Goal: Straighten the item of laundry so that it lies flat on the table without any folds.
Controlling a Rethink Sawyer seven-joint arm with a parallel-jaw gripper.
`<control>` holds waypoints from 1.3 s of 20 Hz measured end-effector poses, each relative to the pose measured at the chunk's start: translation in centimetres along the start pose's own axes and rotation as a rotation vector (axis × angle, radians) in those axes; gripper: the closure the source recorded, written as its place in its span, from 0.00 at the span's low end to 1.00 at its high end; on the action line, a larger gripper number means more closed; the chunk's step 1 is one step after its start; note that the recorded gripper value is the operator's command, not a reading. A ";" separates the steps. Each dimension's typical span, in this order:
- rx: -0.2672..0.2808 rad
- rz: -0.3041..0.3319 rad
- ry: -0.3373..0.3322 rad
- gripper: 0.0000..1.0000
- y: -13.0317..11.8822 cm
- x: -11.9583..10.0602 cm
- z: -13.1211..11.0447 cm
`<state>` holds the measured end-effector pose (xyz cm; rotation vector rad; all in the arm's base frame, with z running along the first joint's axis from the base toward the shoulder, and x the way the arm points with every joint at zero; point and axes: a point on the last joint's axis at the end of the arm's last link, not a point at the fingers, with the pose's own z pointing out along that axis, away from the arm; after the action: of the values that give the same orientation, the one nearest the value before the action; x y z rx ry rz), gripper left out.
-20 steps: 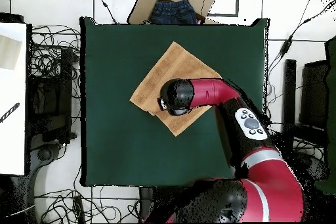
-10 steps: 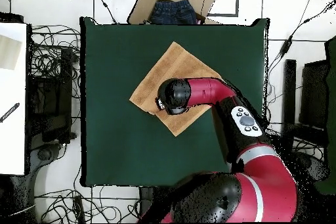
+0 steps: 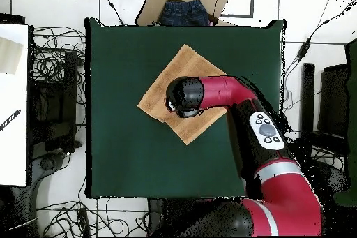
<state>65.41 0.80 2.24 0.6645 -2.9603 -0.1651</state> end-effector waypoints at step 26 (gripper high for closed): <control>0.028 0.012 -0.155 0.00 2.2 -4.7 -4.3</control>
<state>69.26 4.44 6.36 0.6659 -3.1199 -0.1826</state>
